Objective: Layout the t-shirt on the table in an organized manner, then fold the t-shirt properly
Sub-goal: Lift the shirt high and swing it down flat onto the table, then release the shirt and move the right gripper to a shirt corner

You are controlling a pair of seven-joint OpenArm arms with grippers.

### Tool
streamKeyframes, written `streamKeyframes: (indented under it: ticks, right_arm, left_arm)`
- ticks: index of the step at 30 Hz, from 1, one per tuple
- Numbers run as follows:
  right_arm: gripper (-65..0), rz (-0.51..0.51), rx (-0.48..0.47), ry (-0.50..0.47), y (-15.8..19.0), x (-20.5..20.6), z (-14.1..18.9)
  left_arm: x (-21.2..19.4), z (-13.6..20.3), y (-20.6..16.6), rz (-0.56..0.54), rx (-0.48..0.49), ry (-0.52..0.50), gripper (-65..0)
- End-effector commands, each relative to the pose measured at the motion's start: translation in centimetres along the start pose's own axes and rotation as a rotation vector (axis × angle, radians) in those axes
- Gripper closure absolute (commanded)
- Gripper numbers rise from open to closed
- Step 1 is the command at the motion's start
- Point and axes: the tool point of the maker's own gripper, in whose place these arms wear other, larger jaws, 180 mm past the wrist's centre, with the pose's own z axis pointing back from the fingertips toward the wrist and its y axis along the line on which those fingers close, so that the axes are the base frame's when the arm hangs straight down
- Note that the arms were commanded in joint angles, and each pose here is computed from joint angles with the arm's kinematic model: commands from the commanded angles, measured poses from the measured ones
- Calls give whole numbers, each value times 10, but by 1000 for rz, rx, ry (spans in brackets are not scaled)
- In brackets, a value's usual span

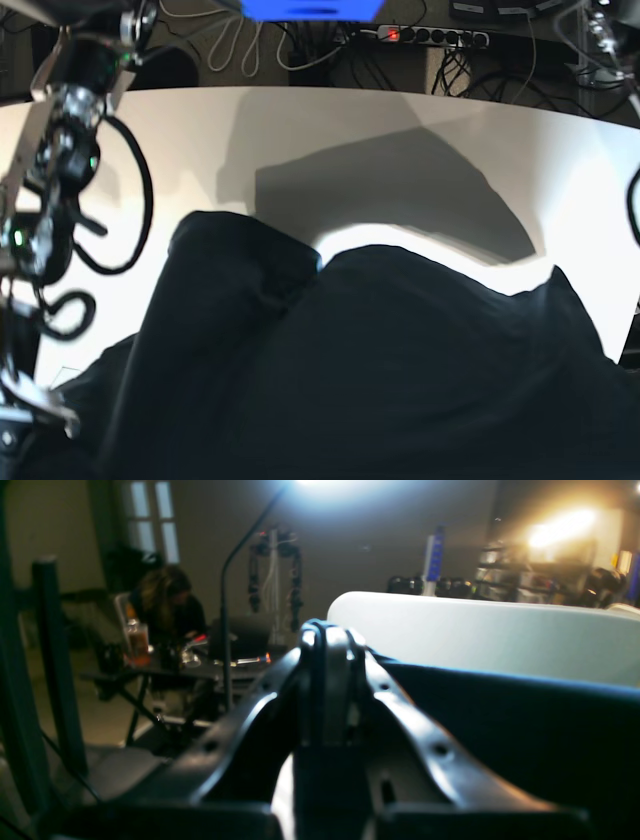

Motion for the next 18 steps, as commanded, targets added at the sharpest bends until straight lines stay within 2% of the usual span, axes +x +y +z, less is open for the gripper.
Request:
streamKeyframes:
  ticks: [1,7,12,18]
  right_arm:
    - [0,6,-1,-34,-2,4,-10]
    - [0,18,-33,112,-24,-66,-42]
    - [0,4,-34,234,-21,-123,-61]
    - [0,9,-52,386,-24,-186,-59]
  left_arm:
    - [6,-3,12,0,43,-30,0]
    - [-47,-14,31,109,120,71,0]
    - [-98,-26,35,154,137,189,0]
    - [-194,-40,17,194,122,430,-1]
